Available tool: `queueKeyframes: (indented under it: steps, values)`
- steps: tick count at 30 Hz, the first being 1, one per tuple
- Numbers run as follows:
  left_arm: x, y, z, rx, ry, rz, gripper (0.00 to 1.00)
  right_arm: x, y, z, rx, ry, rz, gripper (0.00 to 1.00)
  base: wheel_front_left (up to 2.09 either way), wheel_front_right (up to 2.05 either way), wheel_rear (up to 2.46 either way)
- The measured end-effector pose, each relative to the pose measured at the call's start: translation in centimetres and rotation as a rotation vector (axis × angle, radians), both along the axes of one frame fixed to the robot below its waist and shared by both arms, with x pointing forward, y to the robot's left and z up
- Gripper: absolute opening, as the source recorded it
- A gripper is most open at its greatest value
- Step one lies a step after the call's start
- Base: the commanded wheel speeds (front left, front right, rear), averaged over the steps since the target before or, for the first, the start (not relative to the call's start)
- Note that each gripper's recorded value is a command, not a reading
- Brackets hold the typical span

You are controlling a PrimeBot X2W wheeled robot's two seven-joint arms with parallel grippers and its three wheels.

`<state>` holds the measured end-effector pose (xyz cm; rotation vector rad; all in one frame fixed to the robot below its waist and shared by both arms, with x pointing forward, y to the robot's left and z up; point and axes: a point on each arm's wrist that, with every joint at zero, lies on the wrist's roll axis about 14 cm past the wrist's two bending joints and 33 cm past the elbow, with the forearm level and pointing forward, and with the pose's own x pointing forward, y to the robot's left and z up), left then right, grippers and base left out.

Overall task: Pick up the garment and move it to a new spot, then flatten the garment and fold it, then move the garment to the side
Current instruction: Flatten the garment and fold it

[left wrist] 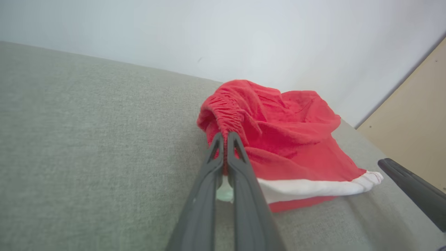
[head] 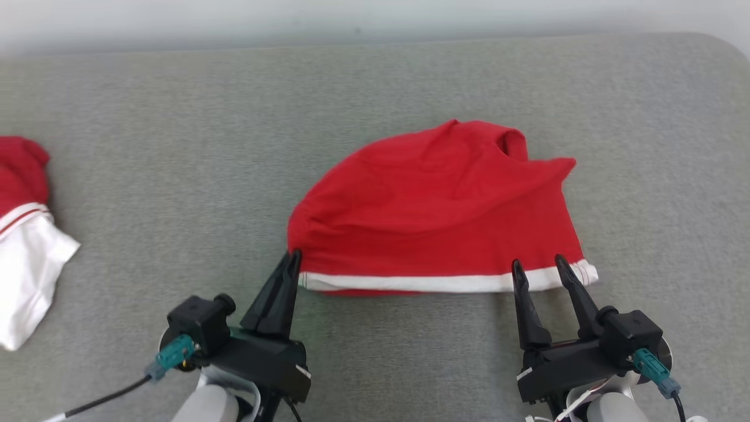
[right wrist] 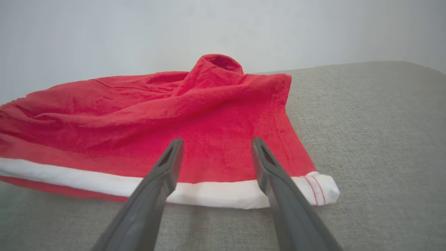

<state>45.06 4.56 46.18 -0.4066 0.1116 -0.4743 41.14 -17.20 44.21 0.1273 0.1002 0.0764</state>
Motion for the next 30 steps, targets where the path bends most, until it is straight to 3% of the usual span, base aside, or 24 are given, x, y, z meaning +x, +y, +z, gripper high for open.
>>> queueKeyframes:
  steps: [8, 23, 24, 25, 30]
  values:
    - [-1.1, 3.0, -1.9, 0.053, 0.051, 0.081, 0.0, 0.8, 2.0, 0.4, 0.018, -0.014, 0.054, 1.0, 0.0, 0.0, 0.0]
    - [2.2, 3.5, -6.9, 0.203, 0.16, 0.114, 0.02, -0.7, -2.7, 0.4, -0.015, -0.002, -0.075, 1.0, 0.0, 0.0, 0.0]
    - [2.2, 3.6, -6.8, 0.202, 0.16, 0.121, 0.29, -1.0, -2.8, 0.4, -0.016, -0.003, -0.08, 1.0, 0.0, 0.0, 0.0]
    - [1.9, 4.0, -6.6, 0.198, 0.155, 0.142, 1.0, -1.5, -3.1, 0.5, -0.016, -0.003, -0.091, 1.0, 0.0, 0.0, 0.0]
    - [-0.1, 6.1, -5.6, 0.201, 0.132, 0.215, 1.0, -2.6, -3.4, 1.2, -0.014, -0.018, -0.103, 1.0, 0.0, 0.0, 0.0]
